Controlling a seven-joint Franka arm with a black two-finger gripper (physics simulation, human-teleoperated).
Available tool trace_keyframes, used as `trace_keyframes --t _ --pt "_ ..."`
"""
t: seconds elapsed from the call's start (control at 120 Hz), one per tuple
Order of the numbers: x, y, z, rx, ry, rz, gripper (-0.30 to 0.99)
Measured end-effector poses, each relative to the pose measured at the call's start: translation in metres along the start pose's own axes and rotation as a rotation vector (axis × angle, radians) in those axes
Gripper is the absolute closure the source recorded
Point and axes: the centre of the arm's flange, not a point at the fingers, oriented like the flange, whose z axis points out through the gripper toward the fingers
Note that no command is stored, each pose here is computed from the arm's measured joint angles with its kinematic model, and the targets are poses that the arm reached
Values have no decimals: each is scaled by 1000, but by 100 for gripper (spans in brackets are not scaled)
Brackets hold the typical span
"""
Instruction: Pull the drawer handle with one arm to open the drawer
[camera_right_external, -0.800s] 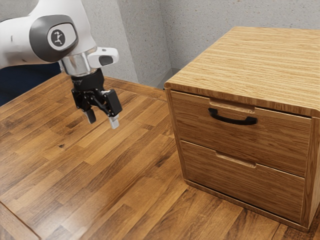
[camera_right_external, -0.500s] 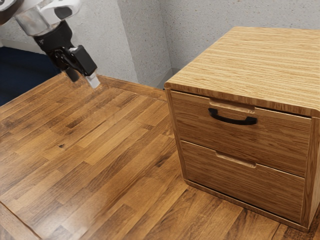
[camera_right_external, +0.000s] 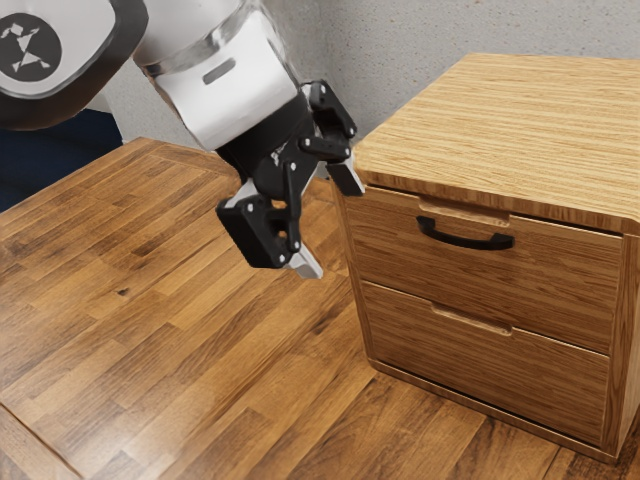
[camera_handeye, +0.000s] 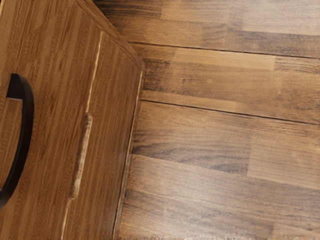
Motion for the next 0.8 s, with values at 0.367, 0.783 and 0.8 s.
trace_keyframes --t 0.367,0.783,0.8 --pt "12 -4 65 87 -11 204 0" --pt "22 -17 98 173 29 313 0" --pt "22 -18 99 175 31 315 0"
